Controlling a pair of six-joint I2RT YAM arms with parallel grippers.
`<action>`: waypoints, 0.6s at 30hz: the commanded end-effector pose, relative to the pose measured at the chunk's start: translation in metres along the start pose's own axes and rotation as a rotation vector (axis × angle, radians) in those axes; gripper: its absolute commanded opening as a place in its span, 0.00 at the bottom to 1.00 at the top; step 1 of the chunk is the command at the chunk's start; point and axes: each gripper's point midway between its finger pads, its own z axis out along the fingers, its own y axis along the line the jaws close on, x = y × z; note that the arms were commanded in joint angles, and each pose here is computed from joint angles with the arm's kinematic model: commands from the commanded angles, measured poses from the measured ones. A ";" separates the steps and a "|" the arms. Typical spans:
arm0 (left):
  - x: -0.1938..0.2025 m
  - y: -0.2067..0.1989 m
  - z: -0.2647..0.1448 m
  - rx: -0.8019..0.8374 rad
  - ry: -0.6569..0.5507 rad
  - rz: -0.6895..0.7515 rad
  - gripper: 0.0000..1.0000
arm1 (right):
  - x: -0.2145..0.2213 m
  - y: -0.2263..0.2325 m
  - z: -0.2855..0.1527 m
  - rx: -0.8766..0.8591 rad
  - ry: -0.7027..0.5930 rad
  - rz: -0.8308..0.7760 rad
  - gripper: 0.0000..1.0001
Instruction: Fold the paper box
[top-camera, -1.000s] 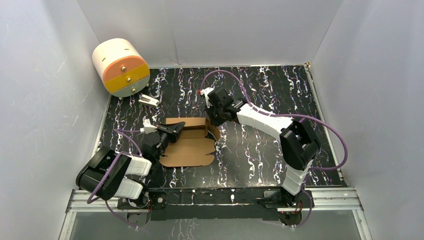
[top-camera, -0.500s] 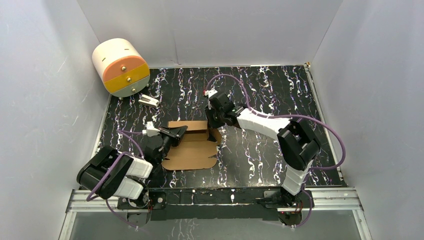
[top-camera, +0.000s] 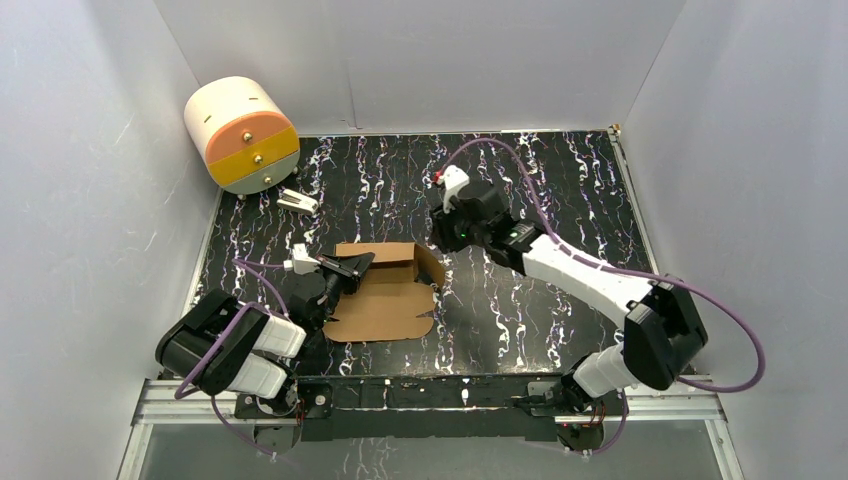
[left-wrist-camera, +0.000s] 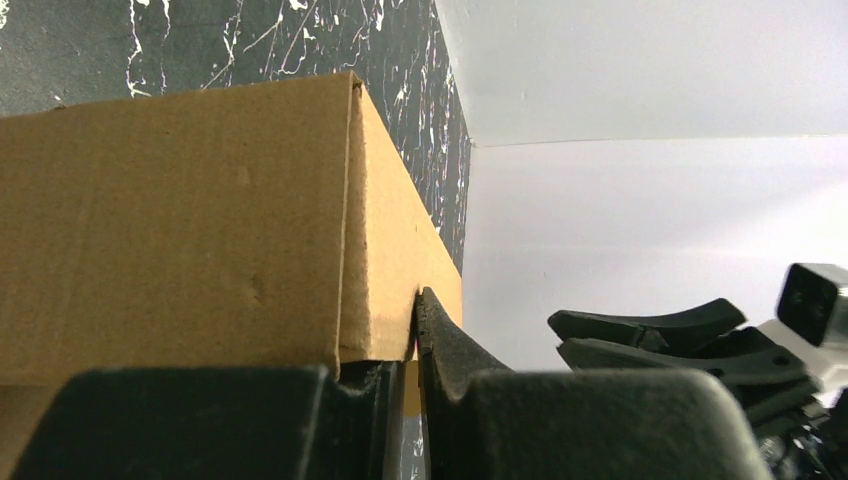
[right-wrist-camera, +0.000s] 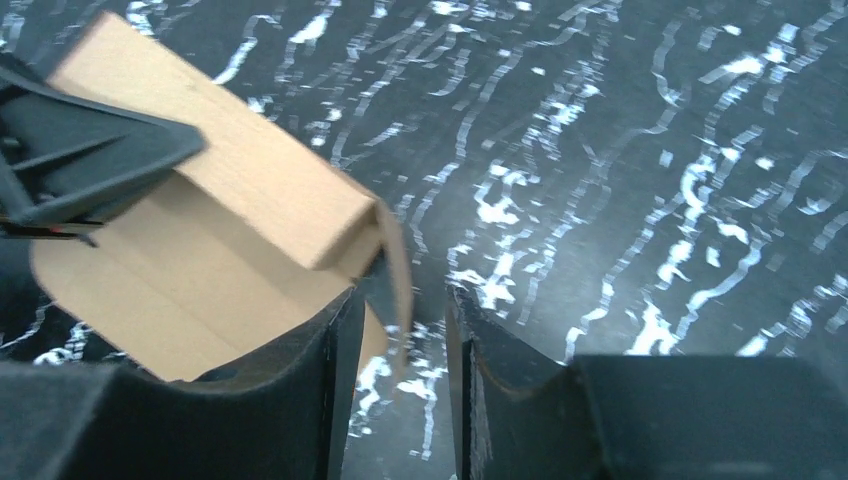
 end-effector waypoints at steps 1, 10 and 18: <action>0.004 0.020 -0.003 -0.059 0.012 0.061 0.04 | 0.007 -0.053 -0.005 0.107 -0.042 -0.027 0.42; 0.005 0.017 -0.002 -0.051 0.020 0.050 0.07 | 0.057 -0.033 0.023 -0.122 -0.015 -0.093 0.33; 0.006 0.014 -0.002 -0.046 0.024 0.025 0.07 | 0.070 -0.013 0.037 -0.247 -0.063 -0.114 0.35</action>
